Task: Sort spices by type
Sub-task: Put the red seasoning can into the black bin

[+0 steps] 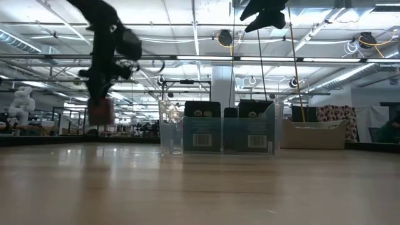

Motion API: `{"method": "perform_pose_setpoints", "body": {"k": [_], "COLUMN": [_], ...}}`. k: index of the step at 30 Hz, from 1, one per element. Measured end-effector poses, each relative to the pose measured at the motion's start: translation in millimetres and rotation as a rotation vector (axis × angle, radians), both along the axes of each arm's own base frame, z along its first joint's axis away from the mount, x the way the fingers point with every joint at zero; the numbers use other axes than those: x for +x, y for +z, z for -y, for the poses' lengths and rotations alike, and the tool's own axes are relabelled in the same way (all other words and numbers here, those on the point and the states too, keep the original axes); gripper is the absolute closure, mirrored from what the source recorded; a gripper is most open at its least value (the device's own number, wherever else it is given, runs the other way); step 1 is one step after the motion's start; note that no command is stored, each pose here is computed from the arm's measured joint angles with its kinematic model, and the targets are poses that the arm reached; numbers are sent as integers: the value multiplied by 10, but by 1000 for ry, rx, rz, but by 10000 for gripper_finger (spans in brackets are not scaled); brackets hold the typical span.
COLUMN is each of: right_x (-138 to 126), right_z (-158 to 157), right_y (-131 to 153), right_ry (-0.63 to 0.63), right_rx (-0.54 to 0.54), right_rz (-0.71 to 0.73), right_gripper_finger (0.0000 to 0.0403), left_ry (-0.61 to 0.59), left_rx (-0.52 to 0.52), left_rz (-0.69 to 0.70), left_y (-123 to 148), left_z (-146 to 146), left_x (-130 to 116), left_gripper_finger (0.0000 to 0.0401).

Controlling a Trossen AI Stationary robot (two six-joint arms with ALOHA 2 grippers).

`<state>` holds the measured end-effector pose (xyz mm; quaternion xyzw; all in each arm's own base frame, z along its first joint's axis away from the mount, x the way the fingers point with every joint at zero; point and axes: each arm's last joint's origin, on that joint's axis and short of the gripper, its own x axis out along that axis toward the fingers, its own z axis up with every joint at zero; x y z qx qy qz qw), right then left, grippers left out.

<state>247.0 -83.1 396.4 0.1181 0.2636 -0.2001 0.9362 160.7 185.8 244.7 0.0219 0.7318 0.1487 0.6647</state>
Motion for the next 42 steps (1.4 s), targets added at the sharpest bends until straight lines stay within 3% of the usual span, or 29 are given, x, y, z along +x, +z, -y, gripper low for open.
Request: {"method": "perform_pose_setpoints", "body": {"k": [8, 15, 24, 29, 35, 42], "right_x": [0, 8, -1, -20, -14, -16], "right_z": [0, 3, -1, -56, -115, -112], "right_y": [0, 13, -4, -54, -72, -72], "right_ry": [0, 0, -19, -11, 10, 14], "right_rx": [0, -5, 30, 61, 66, 54], "right_rz": [0, 15, 7, -47, -70, -75], "right_gripper_finger": [167, 167, 167, 167, 167, 167], "left_ry": [-52, -146, -228, -229, -234, -185], "left_rx": [142, 258, 225, 212, 159, 100], "left_rz": [251, 440, 465, 559, 557, 534], "left_y": [701, 1009, 874, 909, 700, 372], "left_z": [-49, -18, -276, -492, -674, -786], "left_x": [291, 694, 1544, 1904, 2193, 2329], "left_gripper_finger": [178, 178, 178, 178, 178, 178]}}
